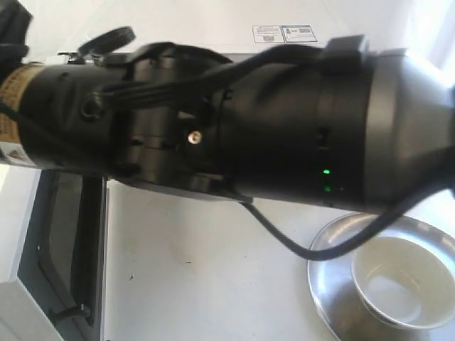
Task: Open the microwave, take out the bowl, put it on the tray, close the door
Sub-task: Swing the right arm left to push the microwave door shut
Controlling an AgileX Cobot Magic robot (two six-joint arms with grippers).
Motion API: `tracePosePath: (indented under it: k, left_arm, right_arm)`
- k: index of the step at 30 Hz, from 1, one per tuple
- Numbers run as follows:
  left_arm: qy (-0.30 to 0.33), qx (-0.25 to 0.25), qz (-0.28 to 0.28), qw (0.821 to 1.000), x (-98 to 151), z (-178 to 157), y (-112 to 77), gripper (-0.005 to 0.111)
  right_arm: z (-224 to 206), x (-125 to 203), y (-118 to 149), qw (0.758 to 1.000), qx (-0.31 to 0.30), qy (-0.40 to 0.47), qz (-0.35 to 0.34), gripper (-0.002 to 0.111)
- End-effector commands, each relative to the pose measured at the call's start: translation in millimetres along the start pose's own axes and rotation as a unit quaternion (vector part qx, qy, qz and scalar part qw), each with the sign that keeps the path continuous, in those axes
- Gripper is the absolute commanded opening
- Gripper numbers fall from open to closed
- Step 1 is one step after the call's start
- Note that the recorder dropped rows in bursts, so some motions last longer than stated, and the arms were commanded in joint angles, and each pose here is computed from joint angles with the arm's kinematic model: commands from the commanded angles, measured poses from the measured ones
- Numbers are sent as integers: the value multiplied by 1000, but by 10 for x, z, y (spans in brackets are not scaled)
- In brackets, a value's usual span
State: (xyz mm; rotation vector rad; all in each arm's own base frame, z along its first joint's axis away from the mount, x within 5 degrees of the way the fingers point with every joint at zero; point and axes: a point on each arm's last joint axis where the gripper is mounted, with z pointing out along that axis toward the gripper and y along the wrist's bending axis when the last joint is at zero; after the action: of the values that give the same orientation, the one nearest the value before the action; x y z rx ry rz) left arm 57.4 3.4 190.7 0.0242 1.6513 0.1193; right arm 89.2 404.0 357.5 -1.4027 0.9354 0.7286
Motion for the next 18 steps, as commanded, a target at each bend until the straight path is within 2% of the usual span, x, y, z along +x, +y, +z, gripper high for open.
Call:
tracePosePath:
  k: [1,5,11,14,16,18]
  left_arm:
    - [-1,1,-3,1000,-8,-3,-1,0]
    - [-1,1,-3,1000,-8,-3,-1,0]
    - [-1,1,-3,1000,-8,-3,-1,0]
    - [-1,1,-3,1000,-8,-3,-1,0]
    - [-1,1,-3,1000,-8,-3,-1,0]
    - [-1,1,-3,1000,-8,-3,-1,0]
  right_arm:
    - [171,-67,-36,999,11,1,-35,0]
    - [289,137,2,993,5,58,-106,0]
    - [305,362,9,979,2,149,-139,0]
    - [256,479,-50,954,8,220,-203,0]
    - [199,565,-116,928,21,282,-243,0]
    - [103,666,-251,895,60,356,-263,0]
